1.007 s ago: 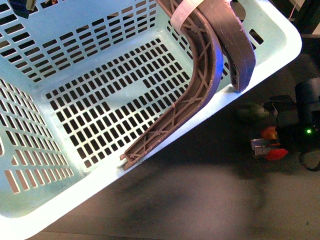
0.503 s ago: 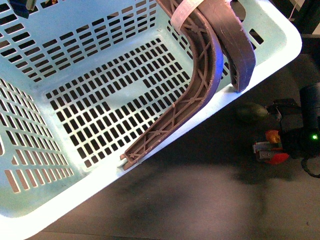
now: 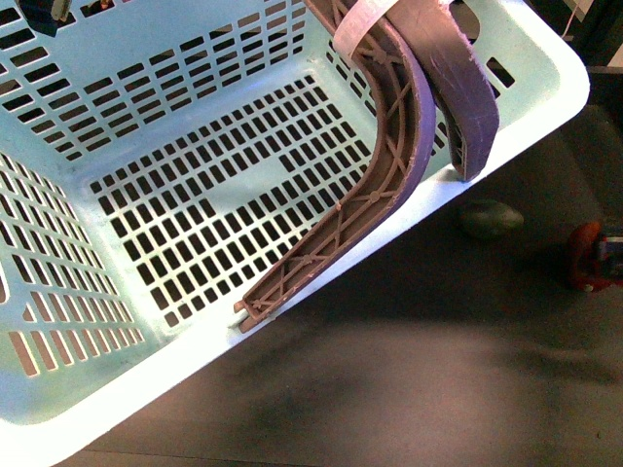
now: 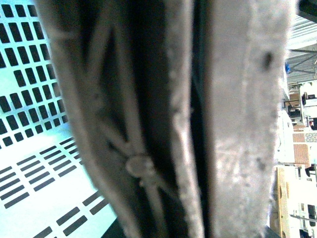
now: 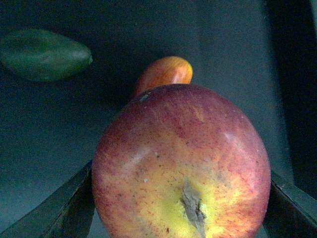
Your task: Pick apple with right arm and hold basket with left
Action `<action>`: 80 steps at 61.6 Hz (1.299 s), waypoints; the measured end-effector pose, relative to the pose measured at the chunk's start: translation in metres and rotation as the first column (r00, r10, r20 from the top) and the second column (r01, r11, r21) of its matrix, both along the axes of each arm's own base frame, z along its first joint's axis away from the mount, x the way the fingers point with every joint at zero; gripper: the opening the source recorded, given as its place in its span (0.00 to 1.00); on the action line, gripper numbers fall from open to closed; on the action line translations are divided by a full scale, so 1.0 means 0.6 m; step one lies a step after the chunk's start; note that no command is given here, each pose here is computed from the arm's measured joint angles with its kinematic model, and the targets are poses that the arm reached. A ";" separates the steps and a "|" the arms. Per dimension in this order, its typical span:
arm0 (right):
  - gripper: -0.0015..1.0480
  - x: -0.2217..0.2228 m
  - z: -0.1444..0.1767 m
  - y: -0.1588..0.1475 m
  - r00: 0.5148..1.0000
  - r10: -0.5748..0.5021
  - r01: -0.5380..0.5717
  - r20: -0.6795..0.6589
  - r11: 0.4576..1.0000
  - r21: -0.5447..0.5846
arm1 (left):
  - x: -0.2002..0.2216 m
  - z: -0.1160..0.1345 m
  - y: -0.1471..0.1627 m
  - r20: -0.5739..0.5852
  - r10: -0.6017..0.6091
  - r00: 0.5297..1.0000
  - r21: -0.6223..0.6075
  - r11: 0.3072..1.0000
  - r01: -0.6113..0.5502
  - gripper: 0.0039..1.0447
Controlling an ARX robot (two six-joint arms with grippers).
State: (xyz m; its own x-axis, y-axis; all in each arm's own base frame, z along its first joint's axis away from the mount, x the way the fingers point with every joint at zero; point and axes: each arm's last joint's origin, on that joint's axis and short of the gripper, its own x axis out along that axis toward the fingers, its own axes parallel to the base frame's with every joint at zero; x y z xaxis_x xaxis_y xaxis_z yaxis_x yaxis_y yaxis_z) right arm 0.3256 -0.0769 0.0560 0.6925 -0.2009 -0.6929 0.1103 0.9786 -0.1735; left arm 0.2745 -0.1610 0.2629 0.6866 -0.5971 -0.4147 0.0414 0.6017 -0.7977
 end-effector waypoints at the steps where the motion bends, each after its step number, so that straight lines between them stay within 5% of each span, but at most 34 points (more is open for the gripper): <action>1: 0.76 -0.005 0.012 -0.003 1.000 0.007 -0.007 0.009 1.000 -0.004 | 0.000 0.000 0.000 0.000 0.000 1.000 0.000 1.000 0.000 0.14; 23: 0.76 -0.059 0.211 0.025 0.962 0.125 -0.114 0.244 0.992 -0.060 | 0.000 0.000 0.000 0.000 0.000 1.000 0.000 1.000 0.000 0.14; 41: 0.76 -0.095 0.342 0.156 0.838 0.296 -0.295 0.459 0.952 -0.075 | 0.000 0.000 0.000 0.000 0.000 1.000 0.000 1.000 0.000 0.14; 58: 0.76 -0.105 0.333 0.289 0.760 0.445 -0.483 0.475 0.874 -0.045 | 0.000 0.000 0.000 0.000 0.000 1.000 0.000 1.000 0.000 0.14; 80: 0.76 -0.105 0.270 0.359 0.760 0.516 -0.561 0.395 0.828 -0.003 | 0.000 0.000 0.000 -0.001 -0.002 1.000 -0.001 1.000 0.002 0.14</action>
